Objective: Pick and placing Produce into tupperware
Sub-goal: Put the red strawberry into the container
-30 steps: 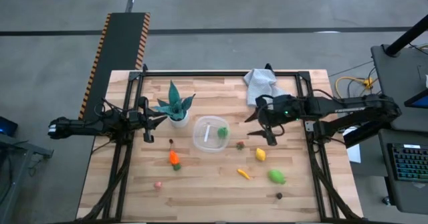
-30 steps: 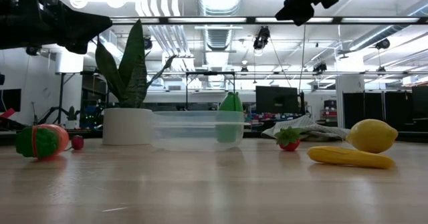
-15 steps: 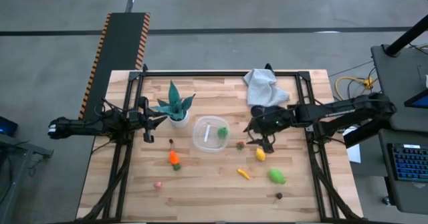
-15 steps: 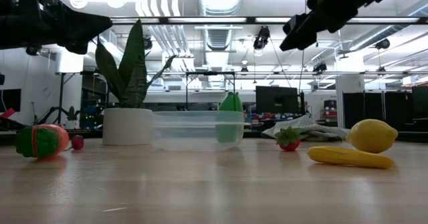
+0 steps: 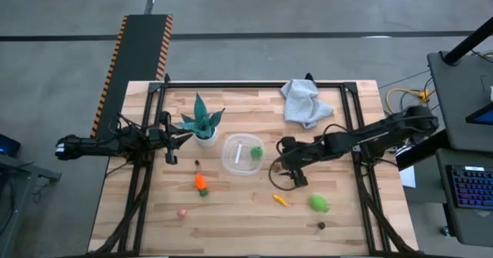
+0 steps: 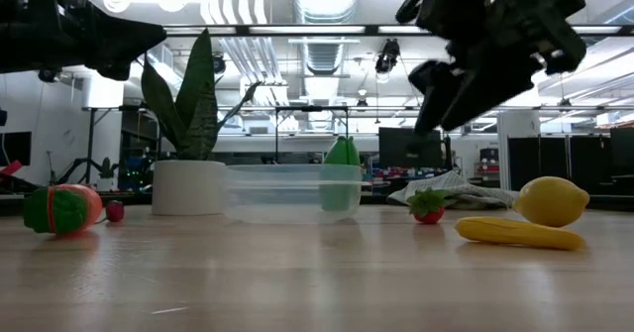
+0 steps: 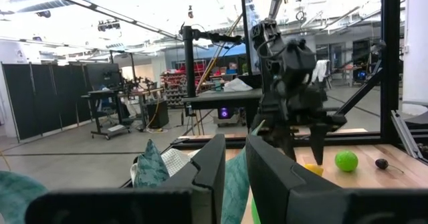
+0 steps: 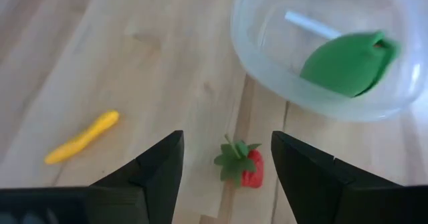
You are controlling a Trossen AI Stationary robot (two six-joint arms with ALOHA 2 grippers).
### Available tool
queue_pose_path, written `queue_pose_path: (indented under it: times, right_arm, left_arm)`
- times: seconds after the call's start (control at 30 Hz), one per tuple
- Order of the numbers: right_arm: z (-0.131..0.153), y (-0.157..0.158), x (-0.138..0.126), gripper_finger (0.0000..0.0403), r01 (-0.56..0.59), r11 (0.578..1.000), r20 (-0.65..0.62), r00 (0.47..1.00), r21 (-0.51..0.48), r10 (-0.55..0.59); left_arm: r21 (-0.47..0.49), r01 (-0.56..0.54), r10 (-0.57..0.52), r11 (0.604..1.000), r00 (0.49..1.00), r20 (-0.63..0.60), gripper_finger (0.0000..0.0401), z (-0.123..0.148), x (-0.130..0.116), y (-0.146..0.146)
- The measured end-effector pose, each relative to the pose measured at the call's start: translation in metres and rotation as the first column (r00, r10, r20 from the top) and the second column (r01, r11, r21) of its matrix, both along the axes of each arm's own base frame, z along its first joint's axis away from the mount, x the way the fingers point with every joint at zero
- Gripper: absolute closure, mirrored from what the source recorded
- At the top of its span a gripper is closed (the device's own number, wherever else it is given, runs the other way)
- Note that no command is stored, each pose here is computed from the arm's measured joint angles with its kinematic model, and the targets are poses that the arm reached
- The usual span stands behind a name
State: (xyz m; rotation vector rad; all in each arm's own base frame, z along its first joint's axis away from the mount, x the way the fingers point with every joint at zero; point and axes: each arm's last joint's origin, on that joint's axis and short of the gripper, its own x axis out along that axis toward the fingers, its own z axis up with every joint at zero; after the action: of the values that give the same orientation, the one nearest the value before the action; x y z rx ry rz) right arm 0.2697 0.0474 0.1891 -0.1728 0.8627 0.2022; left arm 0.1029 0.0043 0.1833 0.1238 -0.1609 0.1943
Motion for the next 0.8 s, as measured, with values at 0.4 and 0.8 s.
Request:
queue_pose_path:
  times: [0.4, 0.8]
  right_arm:
    - [-0.043, 0.002, 0.019, 0.0184, 0.018, 0.997, -0.087, 0.996, -0.070, -0.024]
    - [-0.049, 0.001, 0.024, 0.0184, 0.050, 0.990, -0.064, 0.996, -0.132, -0.059]
  left_arm:
    - [0.000, 0.000, 0.000, 1.000, 1.000, -0.005, 0.0353, 0.000, 0.000, 0.000]
    - [0.000, 0.000, 0.000, 1.000, 1.000, -0.020, 0.0353, -0.002, 0.002, 0.000]
